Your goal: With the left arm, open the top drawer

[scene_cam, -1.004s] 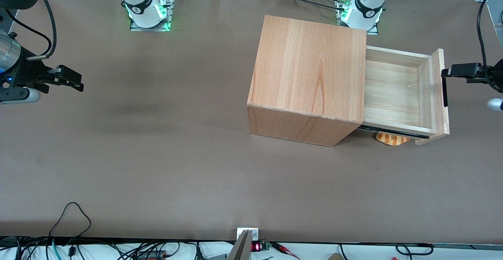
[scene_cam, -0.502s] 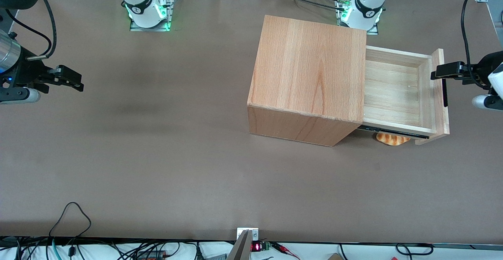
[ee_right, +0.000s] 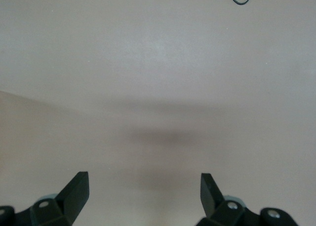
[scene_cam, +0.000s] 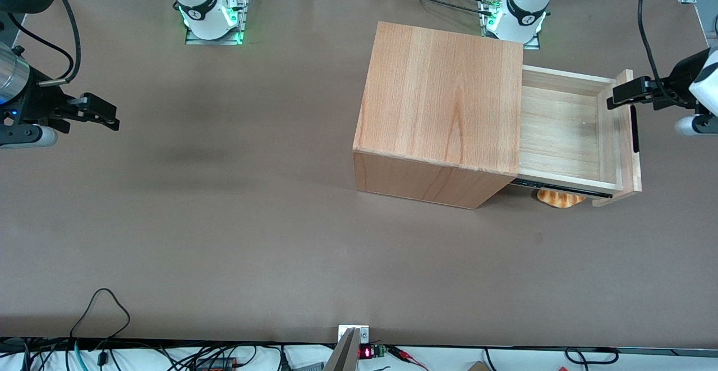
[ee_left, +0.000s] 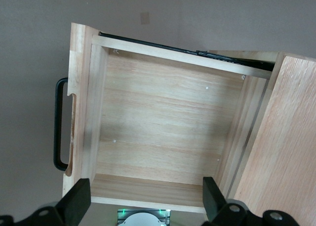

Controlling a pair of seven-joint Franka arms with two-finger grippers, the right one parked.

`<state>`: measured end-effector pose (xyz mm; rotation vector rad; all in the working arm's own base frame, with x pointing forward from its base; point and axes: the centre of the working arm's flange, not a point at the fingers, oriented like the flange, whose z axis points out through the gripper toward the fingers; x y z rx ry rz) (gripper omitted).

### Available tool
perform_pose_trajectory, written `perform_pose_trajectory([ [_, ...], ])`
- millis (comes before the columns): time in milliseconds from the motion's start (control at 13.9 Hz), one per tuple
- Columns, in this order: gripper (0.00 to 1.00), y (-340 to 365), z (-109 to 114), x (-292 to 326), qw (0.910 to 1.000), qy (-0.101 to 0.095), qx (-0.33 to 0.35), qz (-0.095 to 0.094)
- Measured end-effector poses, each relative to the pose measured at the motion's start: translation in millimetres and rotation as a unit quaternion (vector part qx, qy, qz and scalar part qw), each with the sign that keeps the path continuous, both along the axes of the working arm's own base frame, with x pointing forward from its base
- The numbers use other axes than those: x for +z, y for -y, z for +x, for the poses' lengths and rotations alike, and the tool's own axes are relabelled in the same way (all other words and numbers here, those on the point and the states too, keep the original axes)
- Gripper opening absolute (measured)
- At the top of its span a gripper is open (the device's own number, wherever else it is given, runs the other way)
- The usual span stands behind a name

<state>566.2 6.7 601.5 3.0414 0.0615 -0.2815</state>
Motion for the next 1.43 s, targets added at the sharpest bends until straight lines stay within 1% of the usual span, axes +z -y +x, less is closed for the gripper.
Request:
perform_pose_trajectory([
  [359, 1.00, -1.1, -1.8, -5.2, 1.0000, 0.001, -0.003, 0.001],
  [574, 1.00, -1.9, -0.3, -6.7, 1.0000, 0.007, -0.004, 0.001],
  [646, 1.00, -2.5, 0.2, -9.1, 0.9999, 0.010, -0.003, 0.001],
  [789, 1.00, -3.2, -3.1, -16.1, 0.9997, 0.022, -0.005, 0.002],
  [1004, 1.00, -2.9, -13.1, -20.0, 0.9995, 0.027, -0.015, 0.001],
  [1291, 1.00, -3.9, -12.6, -10.0, 0.9990, 0.044, -0.013, 0.002],
  [1435, 1.00, -4.8, -12.1, -6.3, 0.9988, 0.048, -0.011, 0.002],
])
